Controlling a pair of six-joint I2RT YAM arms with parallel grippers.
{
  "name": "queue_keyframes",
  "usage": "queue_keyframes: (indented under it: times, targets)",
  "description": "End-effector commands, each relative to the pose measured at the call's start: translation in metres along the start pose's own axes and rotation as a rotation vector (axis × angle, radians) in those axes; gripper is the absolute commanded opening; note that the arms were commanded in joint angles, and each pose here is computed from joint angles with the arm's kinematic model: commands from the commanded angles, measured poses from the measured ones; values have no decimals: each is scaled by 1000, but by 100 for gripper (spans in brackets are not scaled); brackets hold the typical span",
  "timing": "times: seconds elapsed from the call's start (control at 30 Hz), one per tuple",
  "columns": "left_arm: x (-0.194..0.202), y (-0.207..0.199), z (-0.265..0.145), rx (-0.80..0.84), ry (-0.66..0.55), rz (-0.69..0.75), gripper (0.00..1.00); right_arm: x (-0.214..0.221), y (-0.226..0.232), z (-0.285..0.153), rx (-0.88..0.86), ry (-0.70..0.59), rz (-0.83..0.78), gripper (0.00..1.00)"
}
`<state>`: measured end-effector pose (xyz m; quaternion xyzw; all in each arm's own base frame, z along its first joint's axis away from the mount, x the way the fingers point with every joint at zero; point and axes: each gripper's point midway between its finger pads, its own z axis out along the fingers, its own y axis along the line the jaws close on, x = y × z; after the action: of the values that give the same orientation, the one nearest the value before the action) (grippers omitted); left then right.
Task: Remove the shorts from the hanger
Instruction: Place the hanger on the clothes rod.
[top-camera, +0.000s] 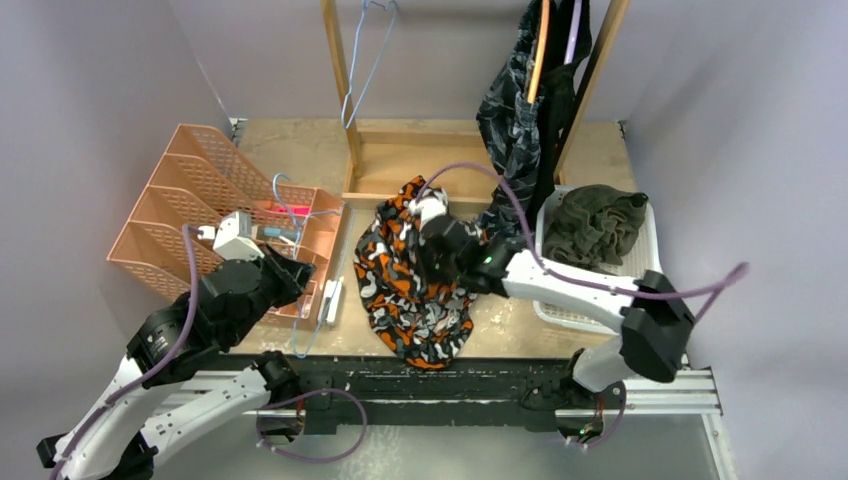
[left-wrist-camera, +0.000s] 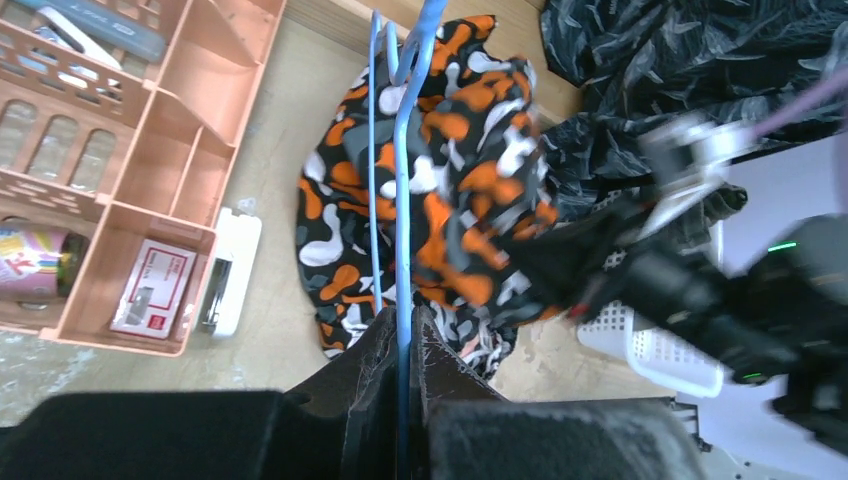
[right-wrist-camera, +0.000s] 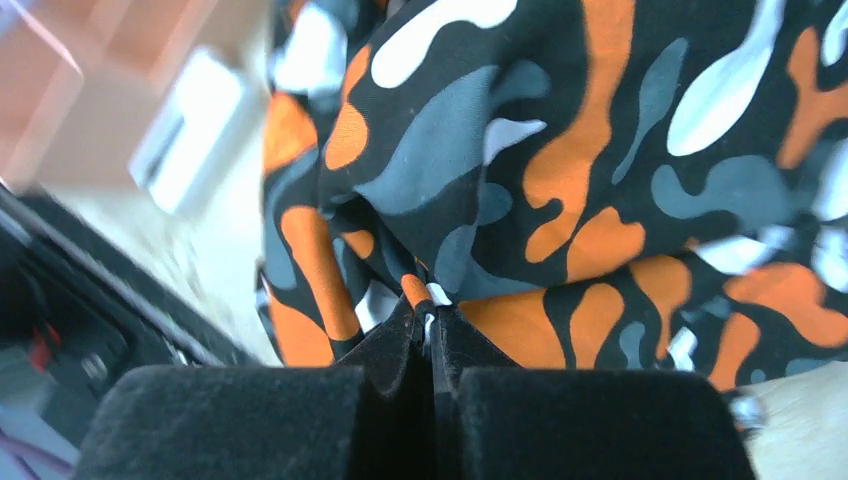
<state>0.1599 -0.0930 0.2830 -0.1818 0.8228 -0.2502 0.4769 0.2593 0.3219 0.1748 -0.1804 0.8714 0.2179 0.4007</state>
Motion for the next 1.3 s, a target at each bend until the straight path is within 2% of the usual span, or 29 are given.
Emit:
queue_keyframes:
  times: [0.0,0.07,0.1,0.17,0.2,0.27,0.47,0.6,0.73,0.83,0.93,1.07,1.27]
  targets:
    - [-4,-28,5,92,0,-13,0,63,24,7,-51,161,8,0]
    - [-2,-32,6,107,13,-14,0,71,17,8,-10,183,15,3]
    - [-1,-34,6,114,19,-15,0,68,14,5,11,178,21,10]
    - [3,-40,7,139,39,-15,0,51,12,-5,27,132,32,41]
    - [5,-43,7,153,49,-14,0,40,13,-12,30,99,47,50]
    - [9,-49,7,185,70,-6,0,20,16,-26,13,39,78,58]
    - [21,-65,3,271,141,28,0,-28,29,-78,-84,-125,210,65]
    - [37,-87,-2,383,231,81,0,-49,42,-113,-201,-206,320,64]
    - [53,-93,6,394,307,128,0,-86,58,-143,-346,-358,391,62]
    - [58,-100,9,415,329,140,0,-99,79,-159,-485,-414,350,61]
    - [62,-110,8,471,346,140,0,-106,84,-159,-503,-436,308,60]
    - [68,-115,10,487,376,146,0,-111,86,-146,-455,-430,156,60]
    - [68,-125,8,530,383,132,0,-125,85,-127,-371,-433,65,57]
